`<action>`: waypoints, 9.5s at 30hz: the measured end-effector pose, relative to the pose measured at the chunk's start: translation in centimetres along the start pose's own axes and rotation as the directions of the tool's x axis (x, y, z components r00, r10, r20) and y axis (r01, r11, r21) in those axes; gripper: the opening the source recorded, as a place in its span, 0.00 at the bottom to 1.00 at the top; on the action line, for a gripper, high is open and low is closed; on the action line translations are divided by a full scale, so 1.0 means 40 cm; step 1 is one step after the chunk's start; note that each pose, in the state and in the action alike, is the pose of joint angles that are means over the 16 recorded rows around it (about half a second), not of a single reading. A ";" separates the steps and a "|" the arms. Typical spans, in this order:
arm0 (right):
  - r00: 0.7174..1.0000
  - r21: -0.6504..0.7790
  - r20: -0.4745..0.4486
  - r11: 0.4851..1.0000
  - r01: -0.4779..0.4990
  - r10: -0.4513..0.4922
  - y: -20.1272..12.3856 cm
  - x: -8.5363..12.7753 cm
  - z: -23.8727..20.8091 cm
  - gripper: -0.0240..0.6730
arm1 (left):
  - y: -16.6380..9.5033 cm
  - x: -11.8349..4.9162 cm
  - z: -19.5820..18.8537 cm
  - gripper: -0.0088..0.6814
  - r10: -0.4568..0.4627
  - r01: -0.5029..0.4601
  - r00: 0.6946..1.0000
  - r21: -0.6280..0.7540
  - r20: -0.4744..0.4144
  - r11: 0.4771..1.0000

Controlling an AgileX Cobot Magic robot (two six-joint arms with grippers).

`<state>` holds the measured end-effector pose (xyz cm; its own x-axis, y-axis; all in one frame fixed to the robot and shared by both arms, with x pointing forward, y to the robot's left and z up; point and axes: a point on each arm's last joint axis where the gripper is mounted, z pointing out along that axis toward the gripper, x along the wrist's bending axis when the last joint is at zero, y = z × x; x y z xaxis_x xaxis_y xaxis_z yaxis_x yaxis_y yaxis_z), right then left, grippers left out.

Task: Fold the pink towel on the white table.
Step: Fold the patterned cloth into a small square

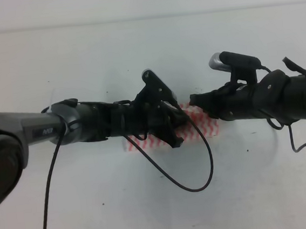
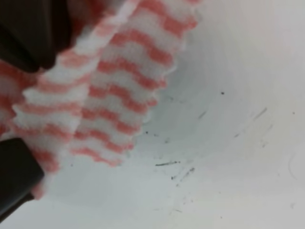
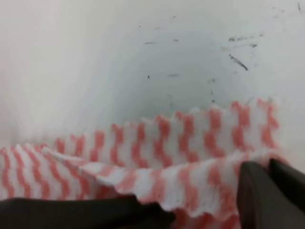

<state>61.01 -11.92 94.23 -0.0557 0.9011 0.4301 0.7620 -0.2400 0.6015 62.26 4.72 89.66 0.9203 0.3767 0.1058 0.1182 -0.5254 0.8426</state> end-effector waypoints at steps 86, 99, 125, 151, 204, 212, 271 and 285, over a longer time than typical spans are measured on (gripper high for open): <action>0.987 0.017 -0.078 0.989 0.145 -0.144 0.036 0.045 -0.027 0.13 | 0.081 0.044 -0.126 0.02 -0.117 0.140 0.951 0.063 -0.285 0.988; 0.977 0.162 -0.105 0.966 0.203 -0.187 -0.012 0.035 0.001 0.01 | 0.012 -0.004 -0.132 0.02 -0.164 0.200 0.958 0.135 -0.236 0.971; 0.983 0.250 -0.112 0.953 0.170 -0.146 0.005 -0.008 -0.030 0.01 | 0.029 -0.003 -0.147 0.02 -0.130 0.164 0.961 0.127 -0.243 0.978; 0.993 0.242 -0.085 0.965 0.106 -0.087 0.062 -0.031 -0.057 0.01 | 0.044 -0.008 -0.152 0.02 -0.134 0.160 0.966 0.102 -0.221 0.982; 0.994 0.199 -0.109 0.980 0.030 -0.009 0.117 -0.023 0.095 0.01 | 0.056 -0.026 -0.149 0.02 -0.190 0.200 0.972 0.062 -0.139 0.978; 0.993 0.225 -0.115 0.974 0.033 -0.007 0.110 -0.022 0.096 0.01 | 0.056 -0.027 -0.149 0.02 -0.203 0.213 0.969 0.062 -0.138 0.975; 0.972 0.195 -0.188 0.965 0.175 -0.138 0.180 0.054 -0.090 0.01 | -0.027 -0.007 -0.201 0.02 -0.278 0.285 0.958 0.367 -0.072 0.885; 0.980 0.246 -0.150 0.956 0.161 -0.127 0.163 0.038 -0.067 0.01 | -0.003 0.019 -0.226 0.02 -0.255 0.285 0.958 0.322 -0.133 0.903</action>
<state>64.18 -13.09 100.62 -0.2482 0.8596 0.4467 0.8780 0.0048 0.4787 59.58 11.95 94.40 0.8019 0.5959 -0.0435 0.4890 -0.6127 0.6208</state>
